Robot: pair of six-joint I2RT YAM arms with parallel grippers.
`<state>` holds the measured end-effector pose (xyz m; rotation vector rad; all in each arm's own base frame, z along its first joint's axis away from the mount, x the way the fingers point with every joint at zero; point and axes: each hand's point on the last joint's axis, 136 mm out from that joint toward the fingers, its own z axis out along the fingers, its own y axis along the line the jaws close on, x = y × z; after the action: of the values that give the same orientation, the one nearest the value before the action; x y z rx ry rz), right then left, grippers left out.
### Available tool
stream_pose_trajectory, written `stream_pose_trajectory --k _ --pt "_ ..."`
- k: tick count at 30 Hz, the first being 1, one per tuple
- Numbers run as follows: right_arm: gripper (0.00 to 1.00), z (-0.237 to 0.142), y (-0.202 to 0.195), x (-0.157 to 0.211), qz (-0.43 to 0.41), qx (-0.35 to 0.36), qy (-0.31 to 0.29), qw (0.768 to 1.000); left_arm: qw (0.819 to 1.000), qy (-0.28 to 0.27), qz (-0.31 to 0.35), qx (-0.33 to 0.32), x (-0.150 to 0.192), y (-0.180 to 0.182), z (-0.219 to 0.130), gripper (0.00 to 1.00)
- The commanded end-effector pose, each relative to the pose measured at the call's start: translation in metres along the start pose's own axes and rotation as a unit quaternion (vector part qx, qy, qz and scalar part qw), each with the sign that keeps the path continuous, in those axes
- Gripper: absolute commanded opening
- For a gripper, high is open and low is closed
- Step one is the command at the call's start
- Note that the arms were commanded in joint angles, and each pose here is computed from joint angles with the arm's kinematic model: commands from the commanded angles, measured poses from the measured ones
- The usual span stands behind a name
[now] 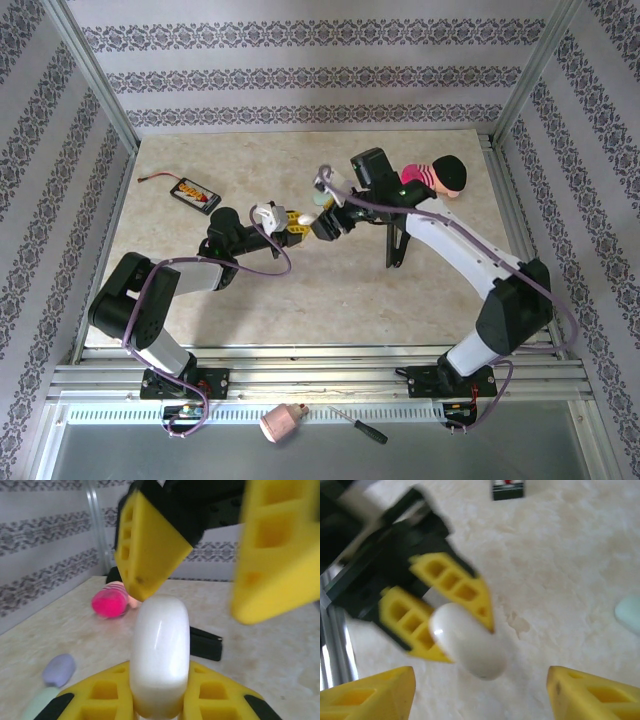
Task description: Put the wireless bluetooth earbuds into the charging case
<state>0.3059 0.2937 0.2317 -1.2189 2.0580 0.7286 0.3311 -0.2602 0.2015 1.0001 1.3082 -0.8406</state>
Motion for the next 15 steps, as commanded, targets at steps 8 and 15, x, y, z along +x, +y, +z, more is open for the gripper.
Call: stream_pose_trajectory --k 8,15 --pt "0.58 -0.017 0.033 0.002 -0.196 -0.076 0.040 0.977 0.995 -0.044 -0.021 0.089 -0.029 -0.028 -0.007 0.01" --pt "0.45 -0.010 0.034 0.005 -0.188 -0.107 0.069 0.974 0.992 -0.057 -0.028 0.106 -0.038 -0.030 -0.006 0.01"
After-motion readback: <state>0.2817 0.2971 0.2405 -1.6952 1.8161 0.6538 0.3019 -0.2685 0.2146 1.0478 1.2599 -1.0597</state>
